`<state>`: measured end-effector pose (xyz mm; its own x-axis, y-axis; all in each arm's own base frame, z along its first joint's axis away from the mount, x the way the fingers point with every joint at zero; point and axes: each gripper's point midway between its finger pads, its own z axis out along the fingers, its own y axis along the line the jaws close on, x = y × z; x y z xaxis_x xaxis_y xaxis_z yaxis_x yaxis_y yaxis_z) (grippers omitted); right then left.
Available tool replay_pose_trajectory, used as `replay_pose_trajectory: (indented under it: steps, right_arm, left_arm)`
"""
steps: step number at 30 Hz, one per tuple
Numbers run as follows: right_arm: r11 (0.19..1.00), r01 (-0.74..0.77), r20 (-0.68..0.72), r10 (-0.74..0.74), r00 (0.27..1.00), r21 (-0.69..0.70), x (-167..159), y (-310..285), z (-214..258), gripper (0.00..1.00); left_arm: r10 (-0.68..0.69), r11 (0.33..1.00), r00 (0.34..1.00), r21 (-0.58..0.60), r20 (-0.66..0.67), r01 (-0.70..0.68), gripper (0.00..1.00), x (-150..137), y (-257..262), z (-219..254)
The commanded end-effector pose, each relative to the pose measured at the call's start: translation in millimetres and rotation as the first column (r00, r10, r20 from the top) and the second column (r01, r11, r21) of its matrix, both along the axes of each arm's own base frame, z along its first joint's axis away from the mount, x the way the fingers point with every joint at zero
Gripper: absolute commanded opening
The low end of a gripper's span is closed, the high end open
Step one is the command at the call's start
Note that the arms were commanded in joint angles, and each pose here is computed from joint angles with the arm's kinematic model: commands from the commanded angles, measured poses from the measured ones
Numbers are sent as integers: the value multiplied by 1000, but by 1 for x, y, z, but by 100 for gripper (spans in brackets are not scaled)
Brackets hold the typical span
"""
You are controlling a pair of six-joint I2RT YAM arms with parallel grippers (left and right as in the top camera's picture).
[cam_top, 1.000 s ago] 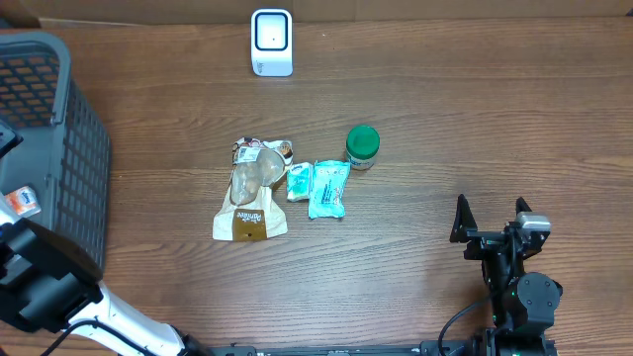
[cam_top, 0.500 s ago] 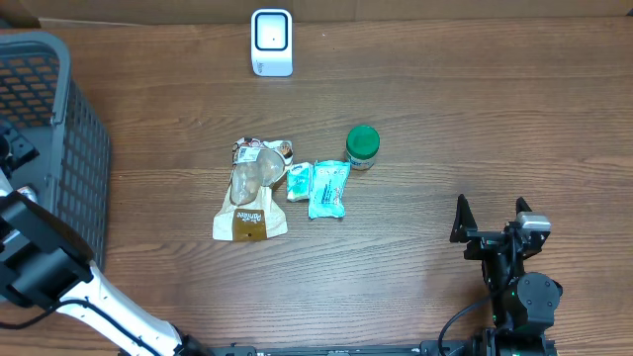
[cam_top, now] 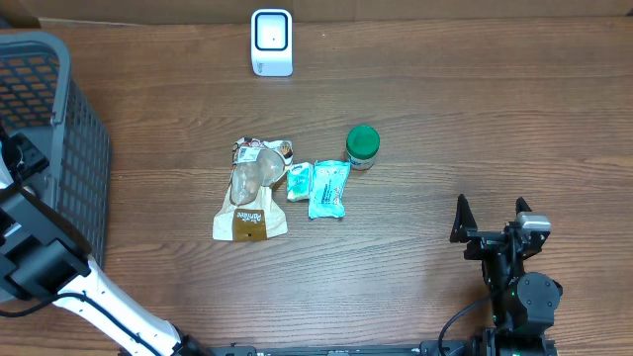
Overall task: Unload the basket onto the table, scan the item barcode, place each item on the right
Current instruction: 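Lower the left gripper and grasp the orange box in the basket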
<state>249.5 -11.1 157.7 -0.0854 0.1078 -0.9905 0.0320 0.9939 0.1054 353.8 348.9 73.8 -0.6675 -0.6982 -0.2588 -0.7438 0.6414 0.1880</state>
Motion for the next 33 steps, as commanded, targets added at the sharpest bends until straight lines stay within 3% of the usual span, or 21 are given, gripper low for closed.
replay_pose_trajectory:
  steps: [1,33]
  right_arm:
    - [1000,6,-2,-6,1000,0,0,-1,-3,100]
    - [1000,6,-2,-6,1000,0,0,-1,-3,100]
  left_arm:
    - [45,999,998,18,-37,-45,60,-9,6,-9]
    - [97,995,993,-12,-67,-98,61,-22,0,-11]
